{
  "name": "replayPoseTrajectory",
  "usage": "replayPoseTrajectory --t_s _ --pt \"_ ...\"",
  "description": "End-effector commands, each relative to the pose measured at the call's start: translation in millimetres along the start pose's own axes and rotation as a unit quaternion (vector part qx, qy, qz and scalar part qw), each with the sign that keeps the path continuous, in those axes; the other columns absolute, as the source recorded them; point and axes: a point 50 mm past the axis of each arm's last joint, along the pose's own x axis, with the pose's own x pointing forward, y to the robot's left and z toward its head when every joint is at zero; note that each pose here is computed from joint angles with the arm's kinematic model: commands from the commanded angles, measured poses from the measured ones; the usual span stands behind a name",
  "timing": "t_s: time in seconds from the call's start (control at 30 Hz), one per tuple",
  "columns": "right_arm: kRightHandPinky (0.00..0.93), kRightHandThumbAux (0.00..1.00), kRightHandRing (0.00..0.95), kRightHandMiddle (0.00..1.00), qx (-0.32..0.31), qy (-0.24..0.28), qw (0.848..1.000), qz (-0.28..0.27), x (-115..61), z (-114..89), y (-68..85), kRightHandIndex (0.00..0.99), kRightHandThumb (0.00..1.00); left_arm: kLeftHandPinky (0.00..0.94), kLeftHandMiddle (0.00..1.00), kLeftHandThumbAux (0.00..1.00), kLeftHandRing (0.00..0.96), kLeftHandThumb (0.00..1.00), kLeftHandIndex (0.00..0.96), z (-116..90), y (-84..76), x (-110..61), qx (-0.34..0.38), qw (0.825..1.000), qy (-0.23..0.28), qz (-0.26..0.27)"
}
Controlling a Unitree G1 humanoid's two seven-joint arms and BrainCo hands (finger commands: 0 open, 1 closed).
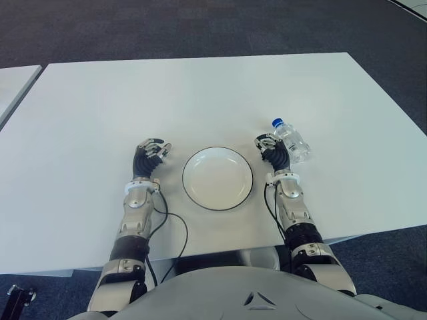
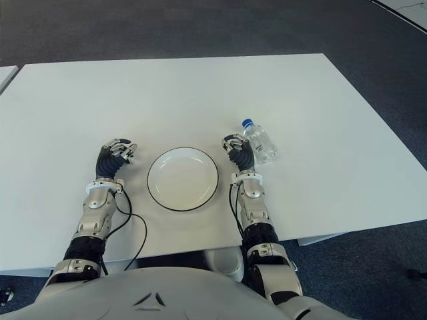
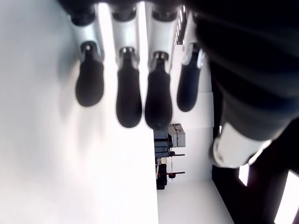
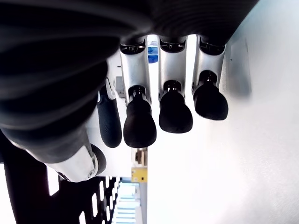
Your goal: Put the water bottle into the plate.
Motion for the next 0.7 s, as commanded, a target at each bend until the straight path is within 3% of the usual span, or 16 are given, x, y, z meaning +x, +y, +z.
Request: replayPoseTrajectory --t_s 0.03,0.37,0.53,0.6,0.7 --pt "0.772 0.727 0.782 0.803 -0.001 0.019 1.0 -0.002 -8.0 -11 0.6 0.439 0.704 0.638 0.671 0.716 0.655 0.705 0.434 -26 -2.7 -12.5 -0.005 0.998 0.07 -0.004" --pt "0.785 0.727 0.776 0.783 -0.071 -0.064 0.995 -0.017 -6.2 10 -0.1 0.438 0.704 0.625 0.649 0.715 0.64 0.704 0.433 -28 -2.2 -13.5 -0.018 0.997 0.075 0.006" --pt "0.788 0.728 0.773 0.77 -0.157 -0.138 0.978 -0.016 -2.1 32 -6.0 0.436 0.702 0.632 0.654 0.715 0.644 0.705 0.433 -29 -1.0 -14.0 -0.022 0.997 0.074 0.009" --pt "0.771 0.729 0.765 0.763 -0.201 -0.172 0.964 -0.025 -1.4 46 -6.1 0.434 0.701 0.631 0.656 0.715 0.645 0.705 0.434 -29 -1.0 -14.0 -0.022 0.997 0.074 0.01" --pt "0.739 0.731 0.744 0.742 -0.261 -0.205 0.942 -0.045 -2.5 50 -5.9 0.433 0.7 0.63 0.655 0.714 0.644 0.705 0.434 -29 -0.8 -14.1 -0.022 0.997 0.075 0.011"
